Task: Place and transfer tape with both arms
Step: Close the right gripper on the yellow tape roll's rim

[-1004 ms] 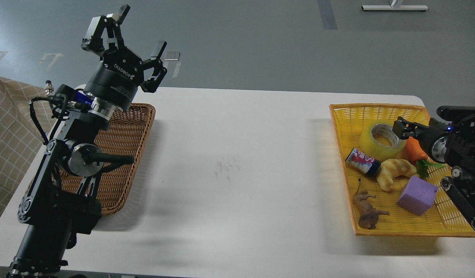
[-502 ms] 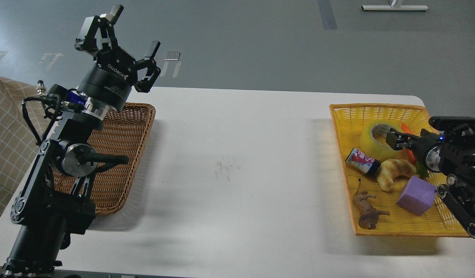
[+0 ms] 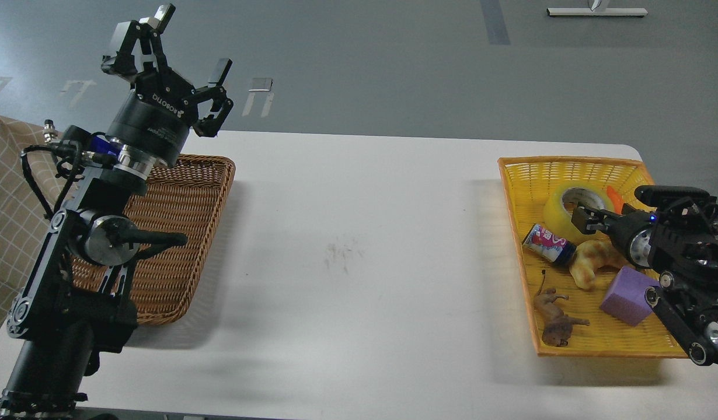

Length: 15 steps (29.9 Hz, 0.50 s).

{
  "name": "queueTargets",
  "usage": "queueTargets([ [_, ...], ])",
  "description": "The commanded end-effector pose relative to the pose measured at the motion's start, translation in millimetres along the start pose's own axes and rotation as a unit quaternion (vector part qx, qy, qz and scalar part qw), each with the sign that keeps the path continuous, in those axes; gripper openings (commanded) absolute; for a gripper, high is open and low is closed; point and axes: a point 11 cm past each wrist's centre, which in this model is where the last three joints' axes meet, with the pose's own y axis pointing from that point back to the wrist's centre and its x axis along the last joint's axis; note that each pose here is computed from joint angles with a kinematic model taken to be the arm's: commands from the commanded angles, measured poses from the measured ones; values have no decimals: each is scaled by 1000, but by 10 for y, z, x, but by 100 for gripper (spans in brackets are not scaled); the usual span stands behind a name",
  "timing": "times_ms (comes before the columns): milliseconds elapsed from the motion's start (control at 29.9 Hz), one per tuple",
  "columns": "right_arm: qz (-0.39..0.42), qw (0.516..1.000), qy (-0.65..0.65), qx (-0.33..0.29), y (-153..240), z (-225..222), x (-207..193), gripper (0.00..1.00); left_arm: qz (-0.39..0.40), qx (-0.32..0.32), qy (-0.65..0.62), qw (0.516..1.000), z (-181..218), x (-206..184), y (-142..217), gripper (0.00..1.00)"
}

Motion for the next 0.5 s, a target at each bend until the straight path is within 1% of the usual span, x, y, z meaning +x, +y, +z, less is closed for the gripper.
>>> queueTargets([
  [0,1,1000,-2,0,-2,-9,-27,84,0,0,0,1000,1,1,0,99],
  [167,-6,1000,-8,-9,-24,39,-104,84,2,-2,-1,1000,12,11,2,99],
  [368,0,1000,-11,-11,-28,53,-103,82,5,-5,-1,1000,36,32,6,99],
  [468,0,1000,-14,-9,-34,24,-107,73,8,-8,-3,1000,64,59,12,99],
])
